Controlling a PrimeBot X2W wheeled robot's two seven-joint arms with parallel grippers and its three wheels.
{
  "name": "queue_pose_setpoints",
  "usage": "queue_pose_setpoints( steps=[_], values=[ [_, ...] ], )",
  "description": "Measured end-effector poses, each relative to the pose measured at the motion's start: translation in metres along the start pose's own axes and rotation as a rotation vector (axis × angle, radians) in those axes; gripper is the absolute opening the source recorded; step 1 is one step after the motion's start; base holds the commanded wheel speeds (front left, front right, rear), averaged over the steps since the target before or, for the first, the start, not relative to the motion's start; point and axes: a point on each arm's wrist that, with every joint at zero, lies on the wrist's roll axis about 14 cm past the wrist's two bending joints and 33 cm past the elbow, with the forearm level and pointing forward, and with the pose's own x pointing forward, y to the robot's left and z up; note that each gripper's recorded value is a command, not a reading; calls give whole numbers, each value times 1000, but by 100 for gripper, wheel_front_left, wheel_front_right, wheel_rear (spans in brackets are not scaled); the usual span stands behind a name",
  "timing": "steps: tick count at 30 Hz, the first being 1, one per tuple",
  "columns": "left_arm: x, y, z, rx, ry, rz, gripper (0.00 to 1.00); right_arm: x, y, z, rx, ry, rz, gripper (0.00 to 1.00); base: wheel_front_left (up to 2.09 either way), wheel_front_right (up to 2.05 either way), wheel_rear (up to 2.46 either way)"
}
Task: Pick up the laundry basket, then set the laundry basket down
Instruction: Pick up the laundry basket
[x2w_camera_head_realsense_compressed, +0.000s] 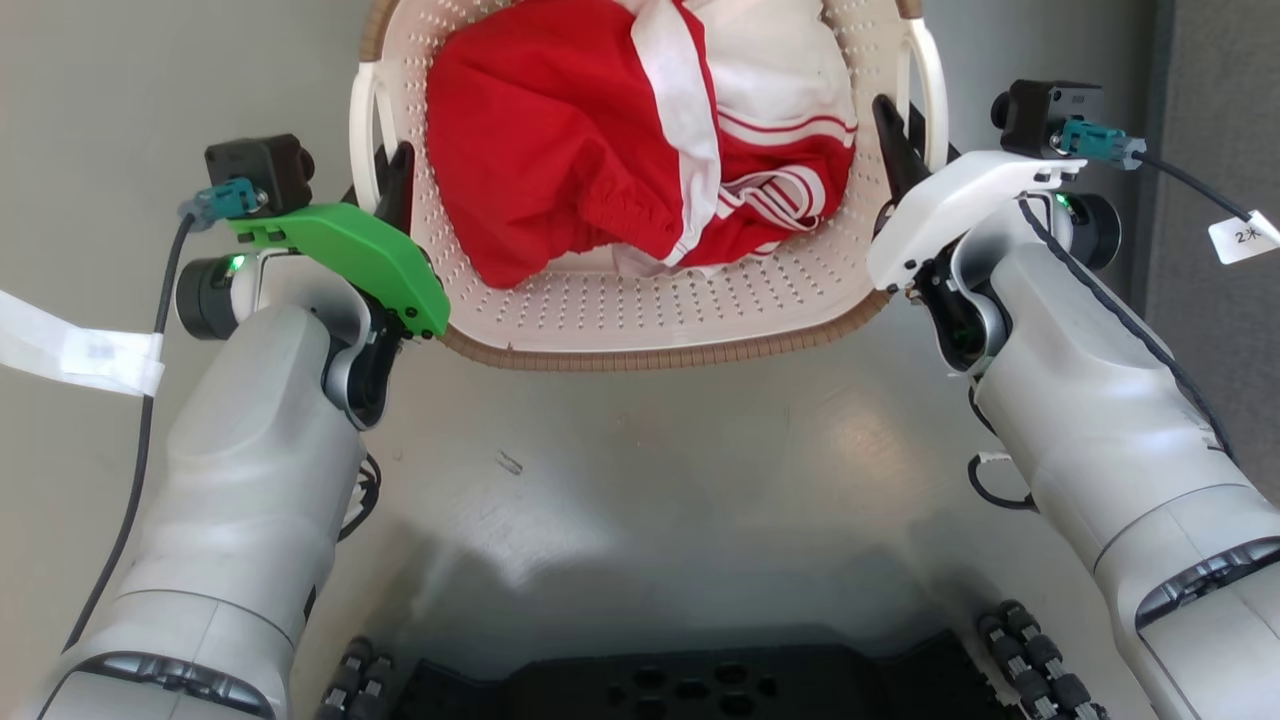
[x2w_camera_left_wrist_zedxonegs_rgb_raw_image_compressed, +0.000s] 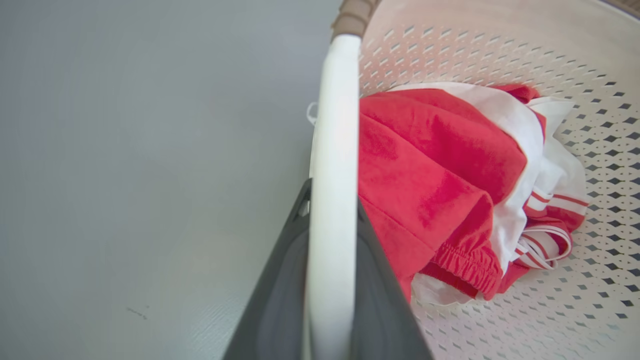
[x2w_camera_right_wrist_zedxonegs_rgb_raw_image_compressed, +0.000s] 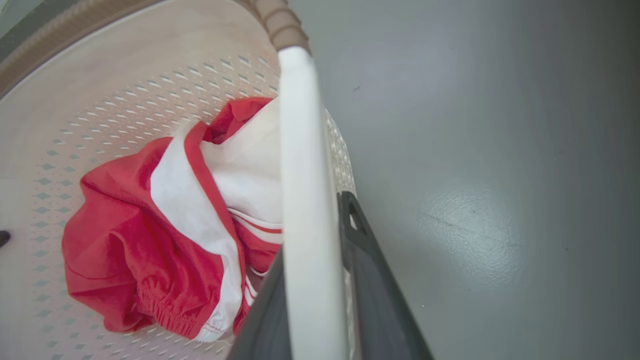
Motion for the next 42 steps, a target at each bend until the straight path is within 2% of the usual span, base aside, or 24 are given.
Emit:
queue_pose_setpoints(
  steps=[26,42],
  values=[
    [-59,-42,30,24,-4,-30,0,-69,25,43,-14,-17,14,0,0,0,0],
    [-110,-64,17,59,39,-38,0,-130,40,34,12,29,19,0,0,0,0]
  ],
)
